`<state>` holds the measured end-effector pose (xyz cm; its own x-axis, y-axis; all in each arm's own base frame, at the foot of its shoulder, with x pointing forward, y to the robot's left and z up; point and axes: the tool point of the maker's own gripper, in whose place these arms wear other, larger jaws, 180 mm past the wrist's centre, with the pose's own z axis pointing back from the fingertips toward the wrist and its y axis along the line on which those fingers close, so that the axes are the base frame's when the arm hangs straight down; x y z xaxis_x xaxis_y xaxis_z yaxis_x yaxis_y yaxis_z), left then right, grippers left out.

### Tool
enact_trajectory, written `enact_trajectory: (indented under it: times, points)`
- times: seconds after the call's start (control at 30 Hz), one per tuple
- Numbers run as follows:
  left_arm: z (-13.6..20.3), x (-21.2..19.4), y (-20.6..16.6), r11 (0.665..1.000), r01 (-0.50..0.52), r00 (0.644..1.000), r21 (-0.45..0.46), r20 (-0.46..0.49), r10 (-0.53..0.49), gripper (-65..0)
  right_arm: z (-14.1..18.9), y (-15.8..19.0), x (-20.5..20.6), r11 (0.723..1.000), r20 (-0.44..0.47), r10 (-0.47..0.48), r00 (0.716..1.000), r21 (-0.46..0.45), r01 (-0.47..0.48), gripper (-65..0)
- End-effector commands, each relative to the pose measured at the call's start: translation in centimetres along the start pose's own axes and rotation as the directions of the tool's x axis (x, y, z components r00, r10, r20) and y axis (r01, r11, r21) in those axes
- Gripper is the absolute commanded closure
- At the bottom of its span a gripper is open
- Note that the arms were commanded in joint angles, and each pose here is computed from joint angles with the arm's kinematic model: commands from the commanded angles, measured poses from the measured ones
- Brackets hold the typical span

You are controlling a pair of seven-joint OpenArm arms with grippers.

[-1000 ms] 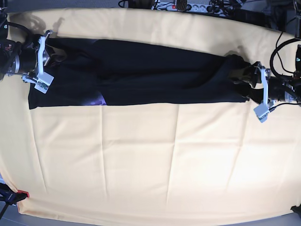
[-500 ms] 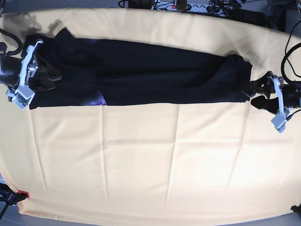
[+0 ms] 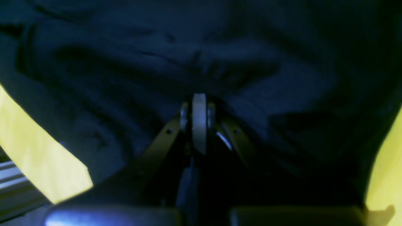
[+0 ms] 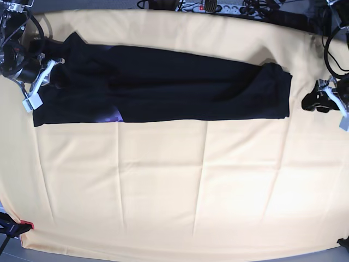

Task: Fold the T-shirt properly
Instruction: 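Grasp the folded shirt ends with both grippers, then fold the shirt end held by the left gripper toward the right gripper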

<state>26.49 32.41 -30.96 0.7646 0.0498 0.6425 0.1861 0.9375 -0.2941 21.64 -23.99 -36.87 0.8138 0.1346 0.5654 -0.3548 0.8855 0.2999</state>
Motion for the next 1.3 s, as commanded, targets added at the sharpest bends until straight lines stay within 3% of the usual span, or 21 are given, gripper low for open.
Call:
enact_trajectory:
  times: [0.0, 0.27, 0.53, 0.57, 0.63, 0.7, 0.73, 0.77, 0.8, 0.87, 0.9, 1.07, 1.27]
  points:
    - [0.5, 0.6, 0.1, 1.0, 0.009, 1.0, 0.009, 0.027, -0.01, -42.2, 0.7, -0.3, 1.4, 1.0, 0.042, 0.028, 0.999, -0.006, -0.028, 0.0]
    - [-2.4, -4.0, -3.6, 0.989, -0.088, 0.995, -0.117, 0.027, 0.091, -42.2, 0.7, -0.1, 1.7, 1.0, 0.052, 0.025, 0.998, 0.002, -0.026, 0.0]
    - [-4.6, -4.5, -9.3, 0.942, -0.029, 0.999, -0.335, 0.028, 0.04, -41.9, 0.7, -0.1, 1.7, 1.0, 0.053, 0.026, 0.998, 0.002, -0.026, 0.0]
    - [-4.8, -4.8, -9.8, 0.938, -0.026, 0.999, -0.347, 0.017, 0.034, -41.0, 0.7, -0.1, 1.7, 1.0, 0.053, 0.026, 0.998, 0.003, -0.026, 0.0]
    - [-5.2, -4.9, -10.3, 0.933, -0.021, 1.0, -0.359, 0.008, 0.026, -32.7, 0.7, -0.1, 1.7, 1.0, 0.053, 0.026, 0.998, 0.003, -0.026, 0.0]
    - [-5.3, -4.6, -10.1, 0.937, -0.008, 1.0, -0.349, 0.011, 0.013, -18.3, 0.8, 0.3, 2.1, 0.999, 0.072, 0.018, 0.997, 0.025, -0.02, 0.0]
    - [-5.4, -4.3, -9.9, 0.941, 0.001, 1.0, -0.338, 0.018, 0.006, -10.0, 0.9, 0.7, 2.5, 0.999, 0.095, 0.009, 0.995, 0.049, -0.014, -3.4]
    - [-5.4, -3.9, -9.6, 0.946, 0.01, 1.0, -0.324, 0.028, -0.001, -1.8, 1.0, 1.2, 3.0, 0.997, 0.121, -0.002, 0.993, 0.078, -0.008, -10.2]
    - [-5.4, -3.5, -9.3, 0.95, 0.015, 0.999, -0.311, 0.039, -0.003, 0.0, 1.1, 1.6, 3.7, 0.995, 0.148, -0.009, 0.989, 0.102, -0.006, -17.3]
    - [-5.3, -2.5, -8.4, 0.962, 0.0, 0.998, -0.273, 0.061, 0.017, 0.0, 1.4, 2.3, 5.3, 0.989, 0.203, -0.018, 0.979, 0.144, -0.012, -27.8]
    - [-5.2, -2.0, -7.9, 0.967, -0.007, 0.997, -0.255, 0.074, 0.027, 0.0, 1.6, 2.6, 6.2, 0.986, 0.226, -0.019, 0.974, 0.163, -0.019, -29.5]
    - [-3.2, -0.1, -4.5, 0.989, 0.031, 0.995, -0.145, 0.097, -0.017, 0.0, 2.5, 4.8, 9.0, 0.955, 0.244, 0.021, 0.97, 0.281, -0.091, -29.6]
    - [0.7, 2.6, -0.6, 0.993, 0.117, 0.99, -0.019, 0.086, -0.115, 0.0, 2.7, 4.9, 9.9, 0.952, 0.259, 0.037, 0.965, 0.283, -0.112, -29.6]
